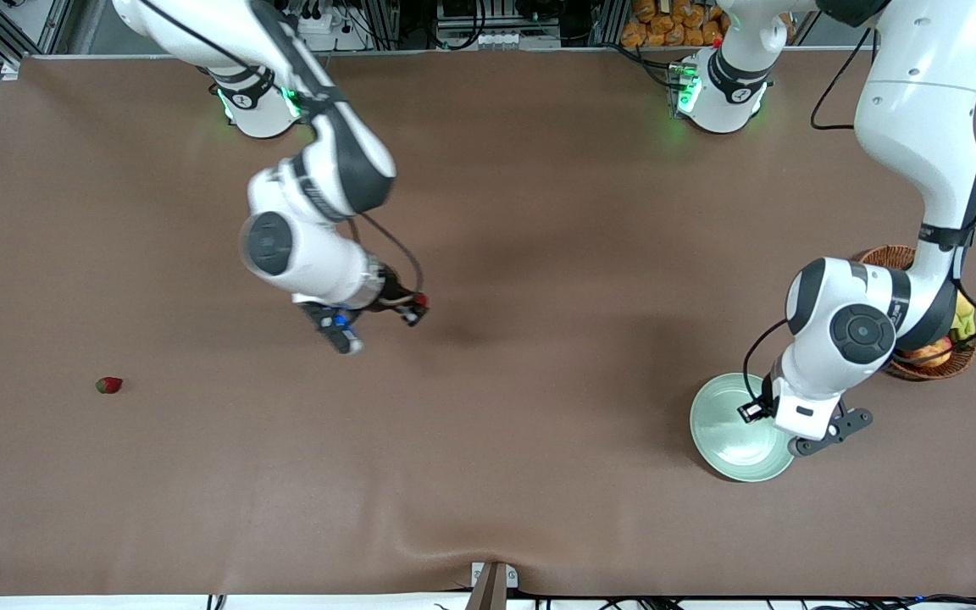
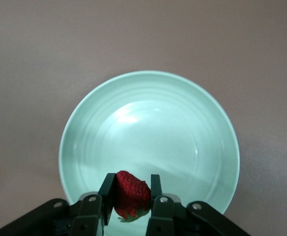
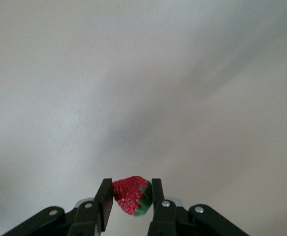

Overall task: Collect all strawberries into plate
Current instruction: 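Drop the strawberry on the plate while the right gripper sets one mid-table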

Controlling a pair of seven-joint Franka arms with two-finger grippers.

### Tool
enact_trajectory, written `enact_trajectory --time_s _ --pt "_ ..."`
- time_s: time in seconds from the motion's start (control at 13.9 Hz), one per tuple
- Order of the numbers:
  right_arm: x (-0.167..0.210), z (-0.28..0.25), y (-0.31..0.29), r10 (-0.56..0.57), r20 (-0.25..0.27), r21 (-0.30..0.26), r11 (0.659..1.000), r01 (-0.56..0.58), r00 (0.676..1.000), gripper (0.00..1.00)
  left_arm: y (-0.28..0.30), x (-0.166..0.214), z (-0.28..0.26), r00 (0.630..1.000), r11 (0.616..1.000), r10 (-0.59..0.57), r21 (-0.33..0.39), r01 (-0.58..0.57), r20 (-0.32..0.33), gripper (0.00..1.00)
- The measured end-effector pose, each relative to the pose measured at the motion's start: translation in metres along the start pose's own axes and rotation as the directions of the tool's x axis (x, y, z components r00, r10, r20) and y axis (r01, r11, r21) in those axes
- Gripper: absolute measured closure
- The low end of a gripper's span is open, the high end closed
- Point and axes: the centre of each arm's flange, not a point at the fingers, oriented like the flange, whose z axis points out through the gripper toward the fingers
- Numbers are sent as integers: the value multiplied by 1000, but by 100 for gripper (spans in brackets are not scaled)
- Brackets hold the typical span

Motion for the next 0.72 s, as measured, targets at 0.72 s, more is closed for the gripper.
enact_trajectory --time_s 0.72 --pt "-94 144 -11 82 -65 27 996 -81 994 63 -29 25 51 998 999 46 -23 -46 -34 63"
